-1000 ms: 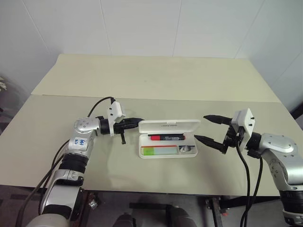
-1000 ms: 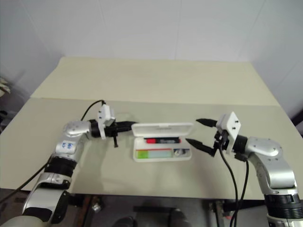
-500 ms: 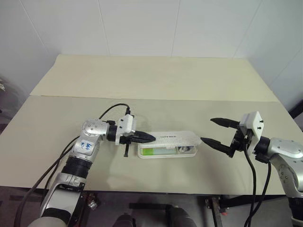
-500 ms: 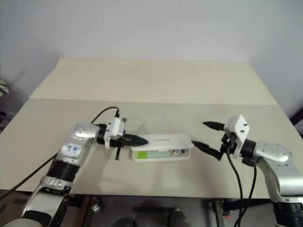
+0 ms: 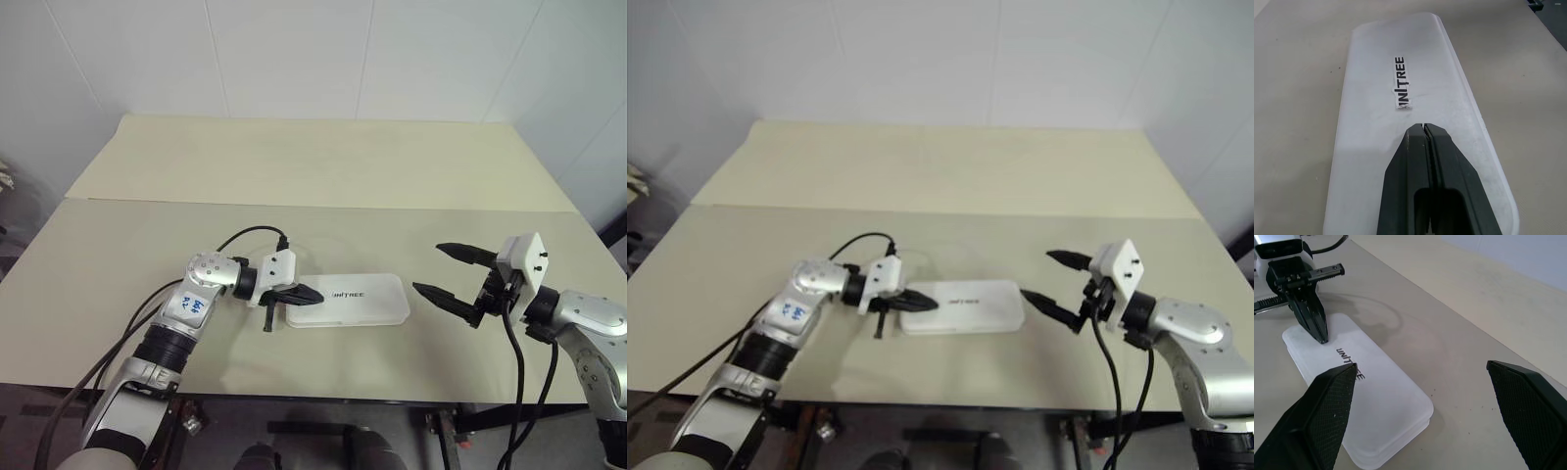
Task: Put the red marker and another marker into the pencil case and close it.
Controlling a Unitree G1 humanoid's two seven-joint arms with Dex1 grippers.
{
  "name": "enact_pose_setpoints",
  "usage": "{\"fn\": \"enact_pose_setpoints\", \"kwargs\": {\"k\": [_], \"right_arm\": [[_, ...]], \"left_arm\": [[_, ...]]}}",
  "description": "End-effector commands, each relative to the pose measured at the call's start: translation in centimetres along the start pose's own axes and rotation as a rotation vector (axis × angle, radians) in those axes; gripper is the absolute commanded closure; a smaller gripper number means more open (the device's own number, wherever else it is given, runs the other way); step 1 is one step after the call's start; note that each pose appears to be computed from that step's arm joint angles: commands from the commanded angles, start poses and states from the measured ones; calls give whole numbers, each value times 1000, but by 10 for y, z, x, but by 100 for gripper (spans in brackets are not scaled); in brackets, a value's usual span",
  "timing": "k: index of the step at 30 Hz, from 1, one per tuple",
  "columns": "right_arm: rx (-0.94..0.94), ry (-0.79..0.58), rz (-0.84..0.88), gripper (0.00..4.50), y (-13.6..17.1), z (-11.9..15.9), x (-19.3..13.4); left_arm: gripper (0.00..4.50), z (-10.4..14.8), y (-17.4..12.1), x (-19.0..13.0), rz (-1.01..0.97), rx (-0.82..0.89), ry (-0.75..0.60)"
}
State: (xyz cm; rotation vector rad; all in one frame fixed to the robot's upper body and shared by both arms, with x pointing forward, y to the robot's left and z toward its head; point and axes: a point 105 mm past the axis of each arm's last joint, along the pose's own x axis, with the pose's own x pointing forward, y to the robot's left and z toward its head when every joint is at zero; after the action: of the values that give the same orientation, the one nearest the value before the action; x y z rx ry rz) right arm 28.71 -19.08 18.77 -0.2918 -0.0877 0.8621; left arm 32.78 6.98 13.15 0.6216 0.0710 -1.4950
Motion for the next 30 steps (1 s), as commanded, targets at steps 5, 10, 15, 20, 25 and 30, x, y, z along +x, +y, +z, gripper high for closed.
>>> {"fn": "enact_pose_setpoints", "kwargs": {"k": [5, 10, 15, 20, 25, 30], "right_arm": [[-19, -50, -12, 0, 6, 10, 0], [-14, -58, -9, 0, 7, 10, 4], [-18, -49, 14, 0, 4, 8, 6], [-33, -35, 45, 0, -3, 6, 8], [-55, -25, 47, 0, -17, 5, 5], [-80, -6, 44, 0, -28, 5, -1]], "left_arm": [[447, -12, -11, 9, -21, -51, 70], [447, 5, -3, 3, 37, -117, -50], [447, 20, 12, -33, 143, -93, -176], [430, 10, 7, -74, 180, -182, -198], [293, -2, 1, -117, 330, -180, -206], [127, -5, 10, -146, 436, -167, -227]]}}
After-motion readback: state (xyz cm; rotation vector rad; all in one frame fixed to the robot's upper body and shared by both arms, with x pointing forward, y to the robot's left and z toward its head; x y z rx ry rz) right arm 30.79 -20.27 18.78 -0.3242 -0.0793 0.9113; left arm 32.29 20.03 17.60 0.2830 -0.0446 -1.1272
